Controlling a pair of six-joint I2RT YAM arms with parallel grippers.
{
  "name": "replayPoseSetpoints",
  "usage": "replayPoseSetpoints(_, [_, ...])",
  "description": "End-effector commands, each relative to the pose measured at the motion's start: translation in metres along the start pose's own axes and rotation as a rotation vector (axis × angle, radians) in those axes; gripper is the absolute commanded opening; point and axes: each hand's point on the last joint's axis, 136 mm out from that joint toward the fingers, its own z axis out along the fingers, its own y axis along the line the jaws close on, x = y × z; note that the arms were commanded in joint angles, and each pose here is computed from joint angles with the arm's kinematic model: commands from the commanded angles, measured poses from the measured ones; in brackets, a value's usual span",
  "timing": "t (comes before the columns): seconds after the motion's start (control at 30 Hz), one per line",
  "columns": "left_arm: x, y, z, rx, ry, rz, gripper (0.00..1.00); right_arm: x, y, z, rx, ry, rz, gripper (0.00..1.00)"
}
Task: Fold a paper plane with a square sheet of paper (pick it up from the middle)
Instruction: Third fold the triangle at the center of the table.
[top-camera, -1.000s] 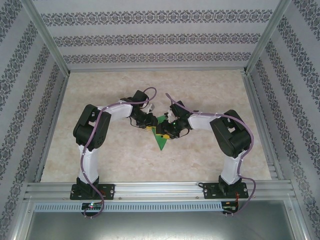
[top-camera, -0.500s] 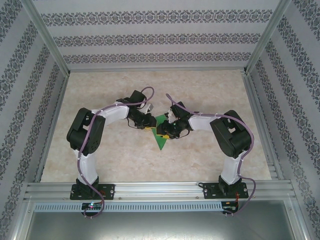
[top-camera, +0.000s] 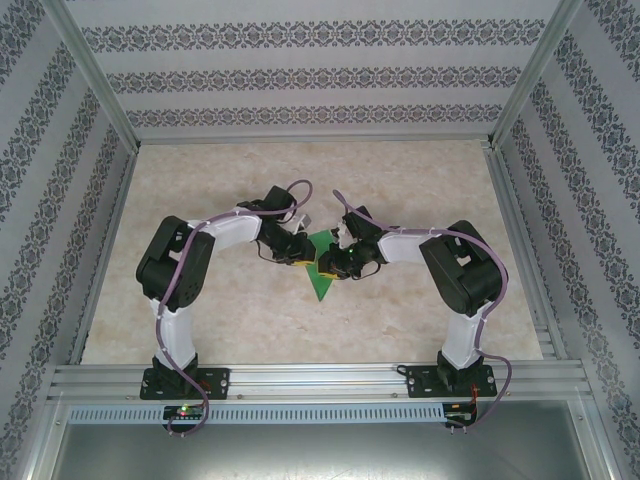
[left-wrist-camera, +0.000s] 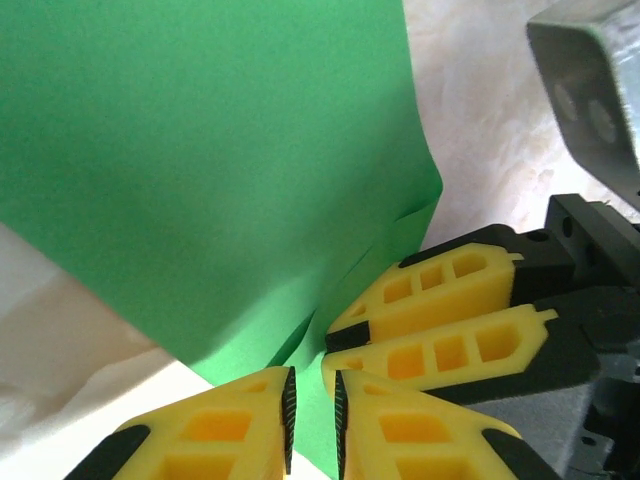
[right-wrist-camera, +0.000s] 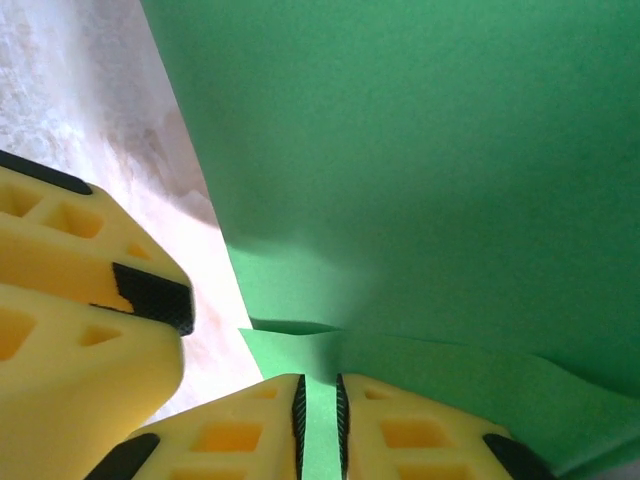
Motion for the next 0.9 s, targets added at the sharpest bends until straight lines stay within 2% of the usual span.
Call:
replayPoseSetpoints(0.0, [0.007,-0.001,0.012,0.016,0.038,0.002,0.22,0.011,-0.022,0.006,0.055,0.031,0.036,0.16])
replayPoseSetpoints(0.53, [0.027,0.006,0.027,-0.004,0.099,0.009,0.2,0.013,-0.031,0.004,0.065,0.033,0.051,0.08])
replayPoseSetpoints(0.87, [0.027,0.004,0.017,-0.025,0.071,0.033,0.2,0.015,-0.032,0.003,0.071,0.036,0.055,0.06])
